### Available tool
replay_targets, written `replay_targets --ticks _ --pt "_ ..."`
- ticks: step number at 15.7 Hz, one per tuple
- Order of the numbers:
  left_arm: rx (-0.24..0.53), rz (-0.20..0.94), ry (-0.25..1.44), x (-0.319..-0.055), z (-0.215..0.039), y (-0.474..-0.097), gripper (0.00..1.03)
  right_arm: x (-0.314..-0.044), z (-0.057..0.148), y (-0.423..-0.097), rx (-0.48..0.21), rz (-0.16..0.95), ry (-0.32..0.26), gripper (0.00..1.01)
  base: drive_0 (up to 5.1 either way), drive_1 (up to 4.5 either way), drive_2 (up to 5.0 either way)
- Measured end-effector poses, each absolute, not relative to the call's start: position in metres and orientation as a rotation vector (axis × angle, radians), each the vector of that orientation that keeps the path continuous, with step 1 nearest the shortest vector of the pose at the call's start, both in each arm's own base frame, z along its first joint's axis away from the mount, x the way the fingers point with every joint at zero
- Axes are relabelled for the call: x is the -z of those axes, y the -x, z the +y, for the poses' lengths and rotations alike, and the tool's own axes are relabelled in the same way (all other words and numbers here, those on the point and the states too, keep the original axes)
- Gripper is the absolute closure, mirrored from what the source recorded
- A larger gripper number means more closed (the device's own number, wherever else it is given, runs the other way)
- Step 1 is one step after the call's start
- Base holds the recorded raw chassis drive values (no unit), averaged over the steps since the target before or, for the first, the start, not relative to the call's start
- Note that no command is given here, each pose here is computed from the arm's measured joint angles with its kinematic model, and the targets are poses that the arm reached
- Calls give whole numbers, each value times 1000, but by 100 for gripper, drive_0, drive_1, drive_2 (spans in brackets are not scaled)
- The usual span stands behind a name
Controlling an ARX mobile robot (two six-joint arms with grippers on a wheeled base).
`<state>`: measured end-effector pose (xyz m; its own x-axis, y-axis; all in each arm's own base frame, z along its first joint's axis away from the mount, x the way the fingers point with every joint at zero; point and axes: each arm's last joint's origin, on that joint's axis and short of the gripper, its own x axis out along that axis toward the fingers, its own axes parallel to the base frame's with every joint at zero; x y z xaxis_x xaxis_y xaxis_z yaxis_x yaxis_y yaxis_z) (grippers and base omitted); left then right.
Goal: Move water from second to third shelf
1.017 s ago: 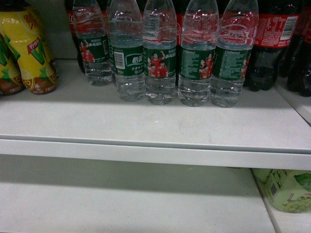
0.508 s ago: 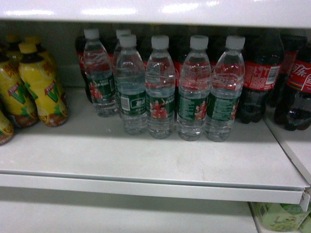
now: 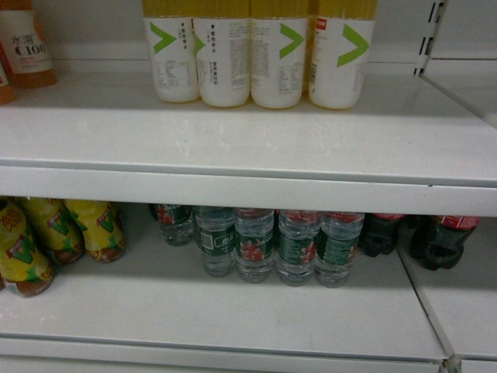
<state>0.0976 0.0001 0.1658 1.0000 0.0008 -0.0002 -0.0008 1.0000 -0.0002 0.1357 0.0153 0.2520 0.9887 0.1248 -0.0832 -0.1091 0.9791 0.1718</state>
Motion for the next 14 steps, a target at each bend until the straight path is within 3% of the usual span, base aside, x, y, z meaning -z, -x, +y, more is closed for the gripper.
replay_targets --ticks 14 --pt "2 2 0 -166 0 -98 5 -252 14 -136 -102 96 -167 57 0 0 0"
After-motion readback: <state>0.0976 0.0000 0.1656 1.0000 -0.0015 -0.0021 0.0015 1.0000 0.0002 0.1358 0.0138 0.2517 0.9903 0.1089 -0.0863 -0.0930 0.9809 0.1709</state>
